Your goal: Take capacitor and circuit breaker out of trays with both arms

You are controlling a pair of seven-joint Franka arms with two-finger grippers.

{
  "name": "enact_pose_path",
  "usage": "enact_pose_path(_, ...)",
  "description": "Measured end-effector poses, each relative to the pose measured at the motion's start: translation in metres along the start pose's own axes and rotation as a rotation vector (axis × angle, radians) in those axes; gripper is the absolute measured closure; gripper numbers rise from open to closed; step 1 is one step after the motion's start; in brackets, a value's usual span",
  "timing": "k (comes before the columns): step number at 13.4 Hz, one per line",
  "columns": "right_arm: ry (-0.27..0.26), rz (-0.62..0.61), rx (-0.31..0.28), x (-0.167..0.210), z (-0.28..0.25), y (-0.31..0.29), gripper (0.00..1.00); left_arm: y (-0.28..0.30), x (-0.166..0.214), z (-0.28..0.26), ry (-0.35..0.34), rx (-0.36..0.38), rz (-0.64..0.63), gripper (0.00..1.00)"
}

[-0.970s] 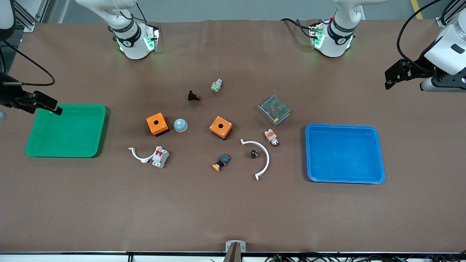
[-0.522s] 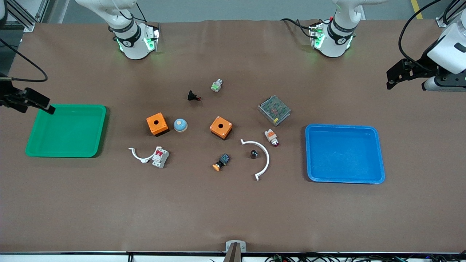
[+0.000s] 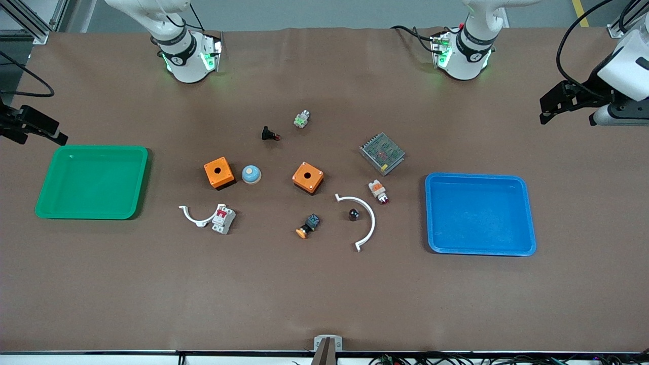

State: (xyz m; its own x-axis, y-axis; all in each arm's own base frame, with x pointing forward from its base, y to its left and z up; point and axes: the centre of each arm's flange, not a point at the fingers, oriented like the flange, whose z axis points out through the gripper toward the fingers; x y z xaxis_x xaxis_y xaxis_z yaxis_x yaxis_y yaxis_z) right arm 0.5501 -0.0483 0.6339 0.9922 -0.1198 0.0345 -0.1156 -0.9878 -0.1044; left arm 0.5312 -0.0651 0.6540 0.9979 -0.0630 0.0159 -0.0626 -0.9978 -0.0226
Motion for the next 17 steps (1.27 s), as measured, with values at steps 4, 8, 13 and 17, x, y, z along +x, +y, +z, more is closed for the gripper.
enact_pose_path(4,0.065,0.052,0.003,0.004,-0.019,-0.001,0.0,0.0,0.0,0.0,0.0,0.0,0.0,0.0)
enact_pose_path(8,0.112,0.059,0.005,0.008,-0.027,-0.001,0.0,0.0,0.0,0.0,0.0,0.0,0.0,0.0)
enact_pose_path(13,0.097,0.059,0.004,0.01,-0.021,-0.002,0.0,0.0,0.0,0.0,0.0,0.0,0.001,0.0)
enact_pose_path(17,0.087,0.057,0.004,0.012,-0.016,-0.005,0.0,0.001,0.0,0.0,0.0,0.0,0.003,0.0)
